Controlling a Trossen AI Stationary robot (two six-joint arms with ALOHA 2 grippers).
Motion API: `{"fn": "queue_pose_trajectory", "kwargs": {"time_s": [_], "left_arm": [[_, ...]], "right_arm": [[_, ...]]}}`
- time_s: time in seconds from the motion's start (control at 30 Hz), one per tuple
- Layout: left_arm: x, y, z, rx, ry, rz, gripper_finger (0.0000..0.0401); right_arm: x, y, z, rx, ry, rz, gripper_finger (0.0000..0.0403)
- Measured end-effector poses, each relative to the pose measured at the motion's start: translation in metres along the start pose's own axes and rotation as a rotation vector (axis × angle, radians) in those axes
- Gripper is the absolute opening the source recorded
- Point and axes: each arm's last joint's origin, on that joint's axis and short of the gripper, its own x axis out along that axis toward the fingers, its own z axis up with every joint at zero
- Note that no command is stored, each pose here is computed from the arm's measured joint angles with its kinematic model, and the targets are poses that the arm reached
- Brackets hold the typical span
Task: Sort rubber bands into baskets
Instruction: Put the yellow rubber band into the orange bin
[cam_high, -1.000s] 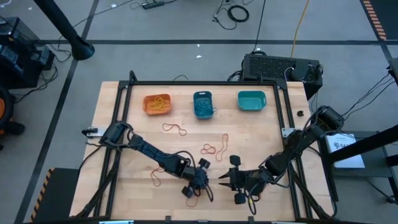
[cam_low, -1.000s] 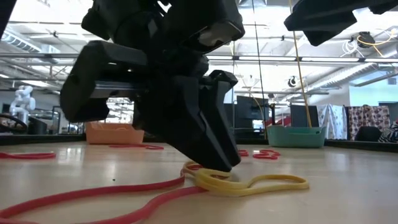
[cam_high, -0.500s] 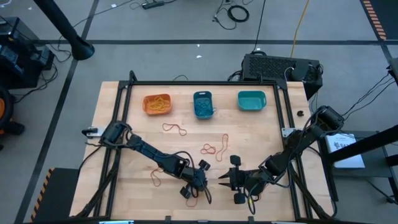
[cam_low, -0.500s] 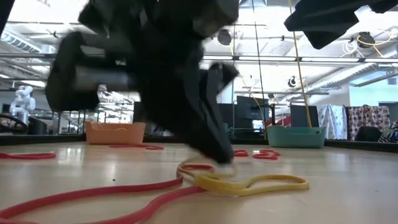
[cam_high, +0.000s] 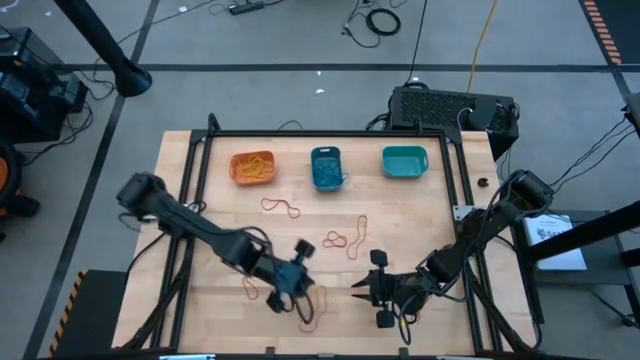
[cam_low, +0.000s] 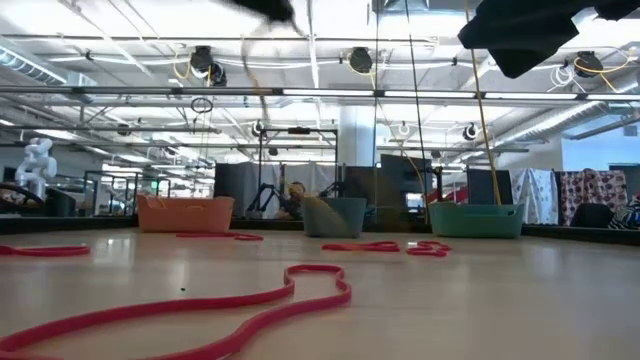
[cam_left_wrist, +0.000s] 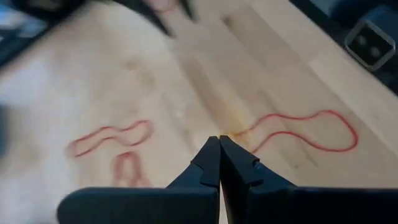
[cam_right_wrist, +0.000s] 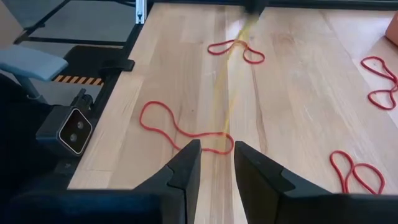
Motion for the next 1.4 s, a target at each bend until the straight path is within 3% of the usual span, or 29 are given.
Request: {"fn": "queue_pose_trajectory", "kwargs": {"time_s": [0.2,0.57,0.8,1.03,1.2,1.4], "left_arm": [[-0.056,0.016,-0.008,-0.021,0.077,0.166,0.0001],[-0.117,0.064,-0.065,-0.249,0.445,0.408,0.0],[-0.134,0.092,-0.112,-0.336,0.585,0.471,0.0],[-0.147,0.125,-0.167,-0.421,0.713,0.549,0.0],[-0.154,0.153,-0.192,-0.439,0.73,0.601,0.0],[-0.157,0.178,-0.215,-0.493,0.643,0.561,0.0]], "right_arm": [[0.0,0.0,0.0,-0.001,0.0,-0.001,0.0091],[0.0,0.0,0.0,-0.005,-0.001,-0.007,0.0091],[0.0,0.0,0.0,0.002,-0.002,-0.009,0.0091],[0.01,0.003,-0.011,0.113,0.028,-0.022,0.0091],[0.025,0.005,-0.029,0.181,0.085,-0.053,0.0091],[0.037,0.005,-0.043,0.278,0.119,-0.088,0.0091]]}}
